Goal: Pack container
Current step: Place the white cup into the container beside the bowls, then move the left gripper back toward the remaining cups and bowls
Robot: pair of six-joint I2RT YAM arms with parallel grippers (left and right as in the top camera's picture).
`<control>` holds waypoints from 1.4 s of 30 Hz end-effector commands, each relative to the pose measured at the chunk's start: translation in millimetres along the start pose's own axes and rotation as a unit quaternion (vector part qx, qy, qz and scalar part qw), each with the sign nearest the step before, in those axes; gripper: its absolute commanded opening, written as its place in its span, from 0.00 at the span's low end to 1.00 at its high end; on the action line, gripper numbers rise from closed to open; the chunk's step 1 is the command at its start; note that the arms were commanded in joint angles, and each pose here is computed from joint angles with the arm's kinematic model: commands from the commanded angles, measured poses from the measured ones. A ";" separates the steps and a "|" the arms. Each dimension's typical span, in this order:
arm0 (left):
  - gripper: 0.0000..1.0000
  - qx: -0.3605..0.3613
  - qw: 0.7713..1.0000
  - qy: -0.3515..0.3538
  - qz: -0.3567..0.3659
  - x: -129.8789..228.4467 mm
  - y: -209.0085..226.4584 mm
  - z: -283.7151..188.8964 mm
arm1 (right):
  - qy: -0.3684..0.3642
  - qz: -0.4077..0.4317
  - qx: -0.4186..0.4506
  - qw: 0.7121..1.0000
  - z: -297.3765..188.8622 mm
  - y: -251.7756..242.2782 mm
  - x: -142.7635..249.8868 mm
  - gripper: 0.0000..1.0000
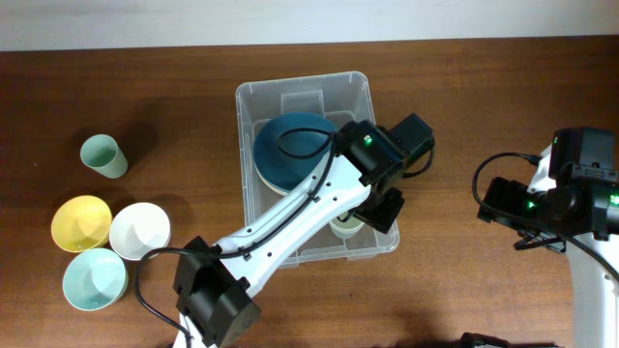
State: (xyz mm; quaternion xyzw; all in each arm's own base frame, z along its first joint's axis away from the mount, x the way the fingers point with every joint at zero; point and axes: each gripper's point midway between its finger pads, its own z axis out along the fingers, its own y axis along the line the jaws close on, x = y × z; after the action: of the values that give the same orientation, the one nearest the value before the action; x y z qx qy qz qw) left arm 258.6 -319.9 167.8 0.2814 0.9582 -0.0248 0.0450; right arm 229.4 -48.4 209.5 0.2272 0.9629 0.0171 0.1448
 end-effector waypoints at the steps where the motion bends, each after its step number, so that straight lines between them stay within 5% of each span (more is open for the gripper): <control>1: 0.76 -0.057 0.997 -0.032 -0.037 -9.1 37.0 -16.9 | -0.001 0.000 0.004 1.000 0.1 -0.9 0.3 0.90; 9: 0.81 -0.113 0.962 -0.131 -0.210 -12.8 189.0 -90.8 | -0.001 0.000 0.004 1.000 0.1 -0.8 0.1 0.90; 17: 0.87 -0.162 0.876 -0.155 -0.427 34.1 375.4 -100.7 | -0.001 0.000 0.004 1.000 0.1 -0.9 0.4 0.90; 22: 0.87 -0.182 0.834 -0.143 -0.501 65.7 451.9 -79.1 | -0.001 0.001 0.004 1.000 0.1 -0.8 0.4 0.90; 28: 0.87 -0.179 0.820 -0.088 -0.536 88.5 495.6 -23.3 | 0.000 0.000 0.004 1.000 0.1 -0.9 0.5 0.90; 39: 0.86 -0.156 0.826 0.020 -0.542 104.6 505.2 76.3 | 0.000 0.000 0.004 1.000 0.1 -0.9 0.7 0.90; 42: 0.74 -0.154 0.826 0.032 -0.542 106.6 505.0 88.2 | 0.000 0.000 0.004 1.000 0.1 -0.9 0.6 0.90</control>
State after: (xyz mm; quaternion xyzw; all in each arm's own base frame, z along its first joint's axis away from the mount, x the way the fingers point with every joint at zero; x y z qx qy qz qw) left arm 448.4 151.9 69.6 -0.2912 0.9492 0.1101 0.0451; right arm 229.3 -48.4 209.5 0.2276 0.9628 0.0170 0.1446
